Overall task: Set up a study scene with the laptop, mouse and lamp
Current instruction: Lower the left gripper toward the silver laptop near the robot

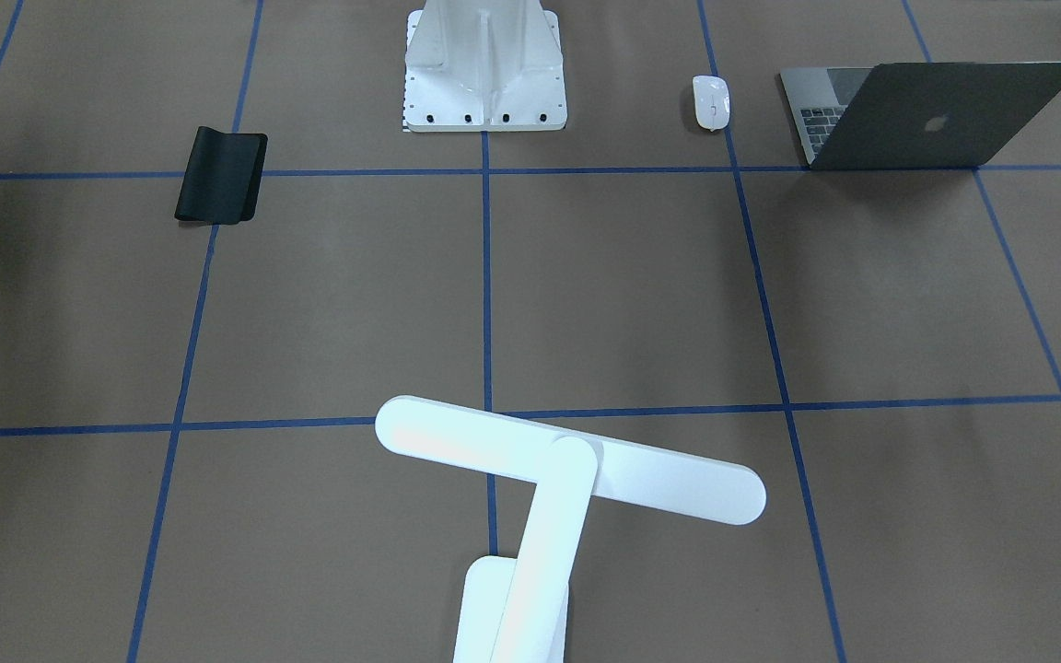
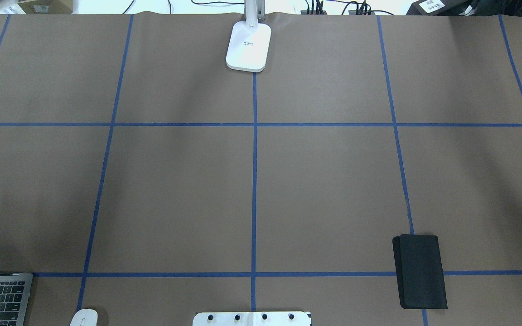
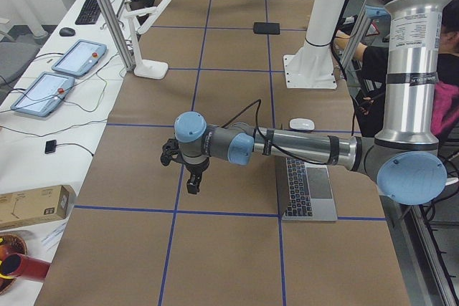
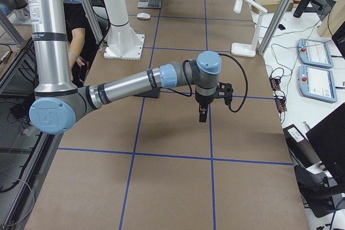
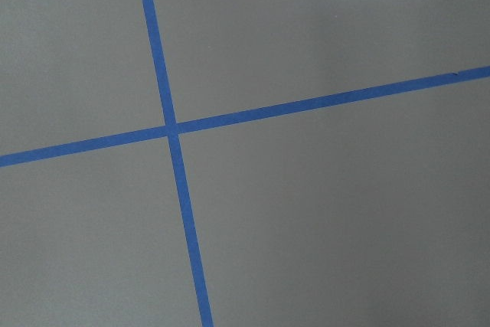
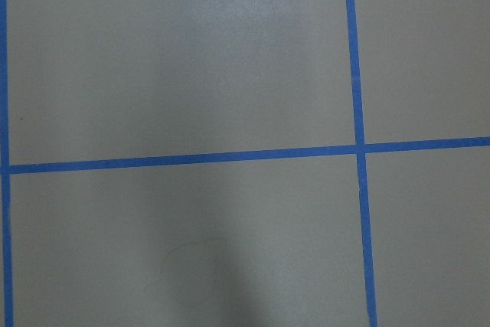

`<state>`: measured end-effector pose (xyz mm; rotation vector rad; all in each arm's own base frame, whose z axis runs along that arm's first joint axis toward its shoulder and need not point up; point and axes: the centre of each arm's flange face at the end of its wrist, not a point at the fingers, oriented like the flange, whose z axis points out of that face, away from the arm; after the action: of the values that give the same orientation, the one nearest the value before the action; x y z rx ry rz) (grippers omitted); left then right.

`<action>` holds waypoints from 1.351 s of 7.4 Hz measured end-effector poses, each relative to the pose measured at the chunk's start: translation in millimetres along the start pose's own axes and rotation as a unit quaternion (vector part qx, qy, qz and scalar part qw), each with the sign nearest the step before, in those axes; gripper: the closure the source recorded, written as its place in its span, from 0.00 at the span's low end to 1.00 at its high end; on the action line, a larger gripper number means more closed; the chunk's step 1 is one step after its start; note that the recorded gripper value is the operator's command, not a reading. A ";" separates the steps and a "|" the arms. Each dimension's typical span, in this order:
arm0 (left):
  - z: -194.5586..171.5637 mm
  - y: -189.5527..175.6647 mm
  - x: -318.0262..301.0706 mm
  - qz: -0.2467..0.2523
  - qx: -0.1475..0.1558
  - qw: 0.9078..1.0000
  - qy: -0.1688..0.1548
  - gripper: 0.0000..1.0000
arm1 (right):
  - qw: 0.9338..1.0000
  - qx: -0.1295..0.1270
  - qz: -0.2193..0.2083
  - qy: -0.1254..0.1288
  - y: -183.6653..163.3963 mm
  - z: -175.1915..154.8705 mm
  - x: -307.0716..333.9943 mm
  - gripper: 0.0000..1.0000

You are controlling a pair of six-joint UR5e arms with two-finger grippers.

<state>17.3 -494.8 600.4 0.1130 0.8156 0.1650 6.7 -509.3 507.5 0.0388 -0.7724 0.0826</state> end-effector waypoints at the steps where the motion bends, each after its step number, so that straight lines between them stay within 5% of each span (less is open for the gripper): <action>1: 0.0 0.0 0.0 0.000 0.000 1.000 0.000 0.00 | 1.000 0.001 -0.003 -0.001 0.2 -1.1 -1.1 0.00; 4: -6.5 1.0 9.9 0.007 0.005 1.000 0.003 0.00 | 1.000 -0.006 -0.023 -0.005 1.4 6.6 -20.3 0.00; 7: -33.1 50.2 49.8 0.035 0.014 0.998 0.044 0.00 | 0.997 -0.009 -0.071 -0.028 13.3 18.6 -51.6 0.00; 10: -36.3 106.6 89.0 0.118 -0.008 0.990 0.073 0.00 | 0.988 0.038 -0.130 -0.074 58.5 36.3 -23.4 0.00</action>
<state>39.7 -371.9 529.6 0.1842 0.9461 0.4074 -40.4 -454.8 517.5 0.2190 -0.9059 -0.1408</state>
